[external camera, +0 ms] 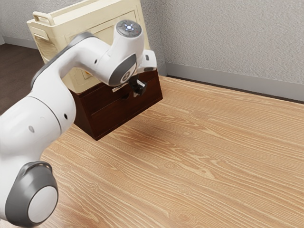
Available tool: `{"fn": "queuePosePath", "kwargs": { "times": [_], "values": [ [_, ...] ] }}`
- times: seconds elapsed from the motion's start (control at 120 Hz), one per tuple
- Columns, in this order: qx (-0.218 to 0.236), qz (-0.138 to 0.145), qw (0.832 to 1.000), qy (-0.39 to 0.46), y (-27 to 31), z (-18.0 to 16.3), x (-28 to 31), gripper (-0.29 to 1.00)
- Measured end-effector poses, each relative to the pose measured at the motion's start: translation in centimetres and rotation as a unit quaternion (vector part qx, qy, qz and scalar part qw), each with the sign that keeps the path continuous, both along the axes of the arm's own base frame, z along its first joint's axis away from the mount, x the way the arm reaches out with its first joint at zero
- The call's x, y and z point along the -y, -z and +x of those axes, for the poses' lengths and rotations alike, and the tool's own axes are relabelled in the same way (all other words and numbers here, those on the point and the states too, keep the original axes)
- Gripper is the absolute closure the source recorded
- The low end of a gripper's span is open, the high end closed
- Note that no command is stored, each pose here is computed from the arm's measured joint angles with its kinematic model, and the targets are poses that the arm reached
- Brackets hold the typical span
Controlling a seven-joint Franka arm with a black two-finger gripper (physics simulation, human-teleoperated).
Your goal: Pull the drawer handle with one arm to open the drawer
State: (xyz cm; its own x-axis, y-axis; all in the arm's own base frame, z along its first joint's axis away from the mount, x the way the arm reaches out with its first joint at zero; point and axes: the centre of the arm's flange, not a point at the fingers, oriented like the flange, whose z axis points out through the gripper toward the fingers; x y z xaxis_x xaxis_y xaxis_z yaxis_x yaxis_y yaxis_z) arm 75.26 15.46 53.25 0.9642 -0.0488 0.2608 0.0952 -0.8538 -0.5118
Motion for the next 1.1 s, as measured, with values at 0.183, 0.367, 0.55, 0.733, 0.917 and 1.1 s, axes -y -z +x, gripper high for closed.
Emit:
{"fn": "queuePosePath", "kwargs": {
  "times": [0.183, 0.367, 0.55, 0.733, 0.917, 1.1],
  "values": [
    [0.003, -0.001, 1.0, 0.001, -0.4, 0.0, 0.3, 0.3],
    [0.004, -0.001, 1.0, 0.001, -0.6, -0.1, 0.3, 0.45],
    [0.006, -0.004, 1.0, 0.0, -1.0, -0.2, 0.7, 0.67],
    [0.004, -0.006, 1.0, -0.001, -1.0, -0.3, 1.2, 0.74],
    [-0.003, -0.011, 1.0, 0.0, -1.0, -0.7, 1.9, 0.77],
    [-0.003, -0.013, 1.0, 0.003, -1.5, -1.1, 2.9, 0.78]
  ]
}}
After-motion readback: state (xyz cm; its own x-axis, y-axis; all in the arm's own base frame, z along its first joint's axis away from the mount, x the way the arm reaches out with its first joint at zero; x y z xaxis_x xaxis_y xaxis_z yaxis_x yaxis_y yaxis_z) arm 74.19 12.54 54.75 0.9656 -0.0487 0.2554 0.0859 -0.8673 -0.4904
